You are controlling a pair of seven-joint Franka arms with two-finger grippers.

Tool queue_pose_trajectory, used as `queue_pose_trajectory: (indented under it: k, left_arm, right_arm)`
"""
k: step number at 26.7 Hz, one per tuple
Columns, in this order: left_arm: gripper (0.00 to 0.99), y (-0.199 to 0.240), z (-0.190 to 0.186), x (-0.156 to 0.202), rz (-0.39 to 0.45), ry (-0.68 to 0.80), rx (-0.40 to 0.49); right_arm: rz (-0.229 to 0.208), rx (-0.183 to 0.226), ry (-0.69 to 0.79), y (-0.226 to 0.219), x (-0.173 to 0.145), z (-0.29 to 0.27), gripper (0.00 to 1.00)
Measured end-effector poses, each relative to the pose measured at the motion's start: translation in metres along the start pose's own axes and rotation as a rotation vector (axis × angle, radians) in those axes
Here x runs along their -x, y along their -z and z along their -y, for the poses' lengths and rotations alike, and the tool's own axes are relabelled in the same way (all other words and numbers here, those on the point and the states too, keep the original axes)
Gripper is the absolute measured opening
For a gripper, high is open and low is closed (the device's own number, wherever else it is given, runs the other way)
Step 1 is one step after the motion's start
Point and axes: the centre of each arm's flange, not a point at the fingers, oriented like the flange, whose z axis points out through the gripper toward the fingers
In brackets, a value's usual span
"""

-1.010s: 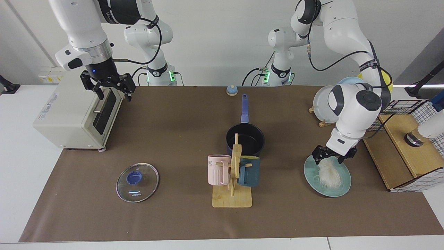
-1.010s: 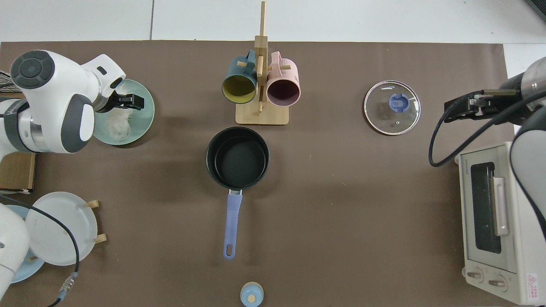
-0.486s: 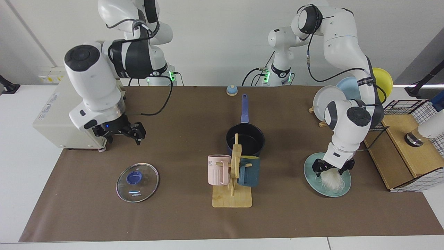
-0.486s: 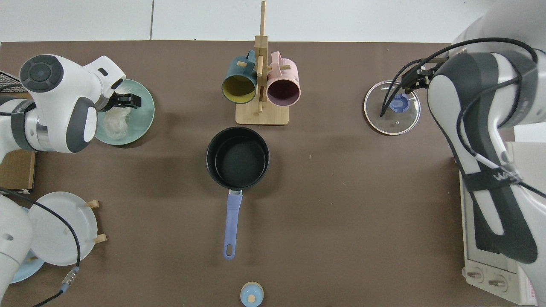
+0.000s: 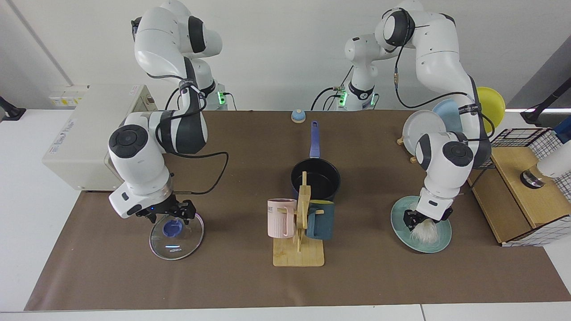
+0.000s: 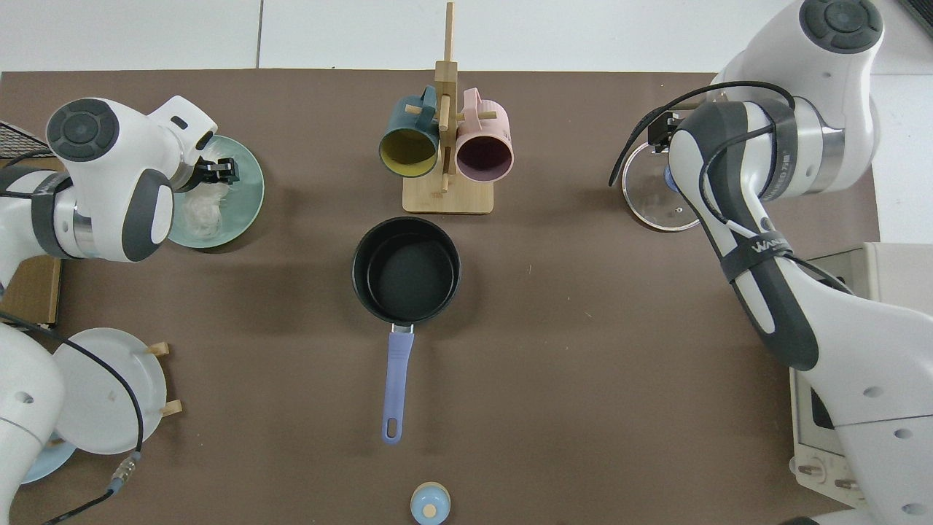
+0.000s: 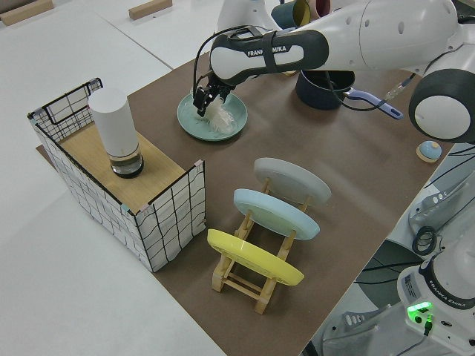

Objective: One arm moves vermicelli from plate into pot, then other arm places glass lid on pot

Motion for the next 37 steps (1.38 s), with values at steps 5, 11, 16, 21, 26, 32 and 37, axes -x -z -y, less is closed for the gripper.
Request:
queue_pose_trajectory:
  k: [5,11,16,21,26,32,37]
  left_arm:
    - [0.458,0.009,-0.001,-0.002,0.033,0.088,-0.011]
    - [0.374,0.050,-0.022,-0.007,0.100,0.128,-0.017]
    - [0.370,0.127,-0.054,-0.005,0.082,0.170,0.018]
    - [0.370,0.203,-0.102,0.024,0.106,0.185,0.046]
    - [0.370,0.235,-0.171,0.062,0.134,0.196,0.066]
    - [0.370,0.227,-0.238,0.108,0.211,0.152,0.101]
    - [0.370,0.192,-0.253,0.123,0.222,0.121,0.143]
  right_arm:
    - [-0.018,-0.011,0.020,-0.014,-0.005,-0.007,1.00]
    - [-0.029,-0.011,0.029,-0.036,-0.006,-0.012,1.00]
    - [-0.010,-0.011,0.034,-0.055,-0.001,-0.010,1.00]
    - [0.003,-0.011,0.035,-0.070,0.003,-0.010,1.00]
    - [0.009,-0.010,0.035,-0.081,0.007,-0.010,1.00]
    - [0.008,-0.010,0.033,-0.083,0.007,-0.011,0.99]
    - [0.008,-0.007,0.027,-0.083,0.007,-0.016,0.81]
